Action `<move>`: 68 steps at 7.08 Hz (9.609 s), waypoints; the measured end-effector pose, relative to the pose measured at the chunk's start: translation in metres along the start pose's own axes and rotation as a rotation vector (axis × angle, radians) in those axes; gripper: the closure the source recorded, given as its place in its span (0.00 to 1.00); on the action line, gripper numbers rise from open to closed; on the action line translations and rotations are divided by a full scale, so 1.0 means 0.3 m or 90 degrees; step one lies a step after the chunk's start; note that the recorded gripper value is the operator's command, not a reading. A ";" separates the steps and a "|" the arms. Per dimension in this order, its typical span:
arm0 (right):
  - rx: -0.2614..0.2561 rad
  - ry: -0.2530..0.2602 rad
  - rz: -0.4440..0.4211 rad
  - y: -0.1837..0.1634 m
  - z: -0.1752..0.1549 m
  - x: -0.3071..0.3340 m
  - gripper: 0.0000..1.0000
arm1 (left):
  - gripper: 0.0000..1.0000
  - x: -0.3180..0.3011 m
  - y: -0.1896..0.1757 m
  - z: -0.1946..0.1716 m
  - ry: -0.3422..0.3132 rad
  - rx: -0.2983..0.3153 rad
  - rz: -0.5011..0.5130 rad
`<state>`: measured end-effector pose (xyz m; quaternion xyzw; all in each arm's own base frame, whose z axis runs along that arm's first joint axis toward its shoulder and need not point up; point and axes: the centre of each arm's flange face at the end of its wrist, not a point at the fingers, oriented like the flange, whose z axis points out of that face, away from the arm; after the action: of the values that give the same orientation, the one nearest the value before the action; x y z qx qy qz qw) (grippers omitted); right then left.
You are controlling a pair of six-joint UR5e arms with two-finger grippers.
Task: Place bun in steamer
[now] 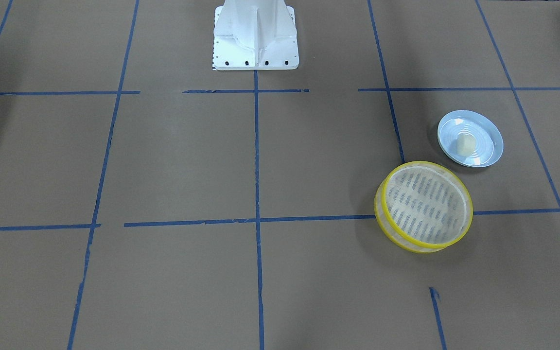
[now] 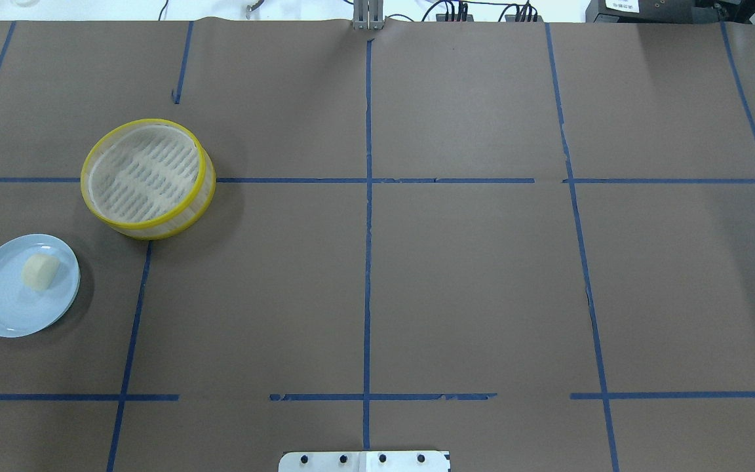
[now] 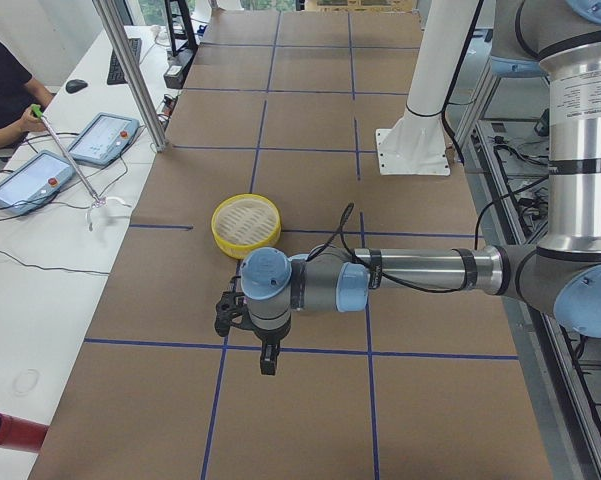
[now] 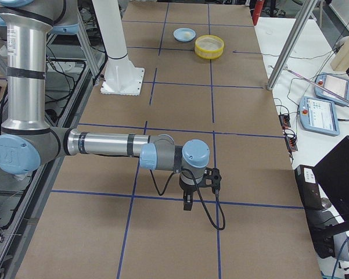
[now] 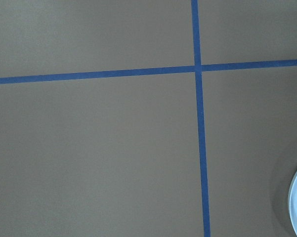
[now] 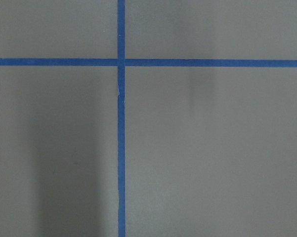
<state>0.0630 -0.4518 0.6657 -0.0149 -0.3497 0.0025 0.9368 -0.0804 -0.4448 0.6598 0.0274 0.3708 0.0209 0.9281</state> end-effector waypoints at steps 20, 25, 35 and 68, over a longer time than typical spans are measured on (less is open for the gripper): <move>0.000 0.000 0.000 0.000 -0.001 0.001 0.00 | 0.00 0.956 0.045 0.471 0.043 0.062 0.034; 0.000 0.000 0.001 0.000 -0.001 0.001 0.00 | 0.00 0.962 0.059 0.556 0.029 0.039 0.043; 0.000 0.000 0.000 0.000 -0.001 0.001 0.00 | 0.73 0.976 0.077 0.579 0.029 0.028 0.049; 0.000 0.000 0.000 0.000 0.000 0.000 0.00 | 0.00 1.457 -0.455 0.097 0.061 0.077 0.137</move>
<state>0.0632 -0.4517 0.6657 -0.0149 -0.3497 0.0027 0.9368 0.2588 -0.5563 0.3716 0.1223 0.4100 0.0994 0.8984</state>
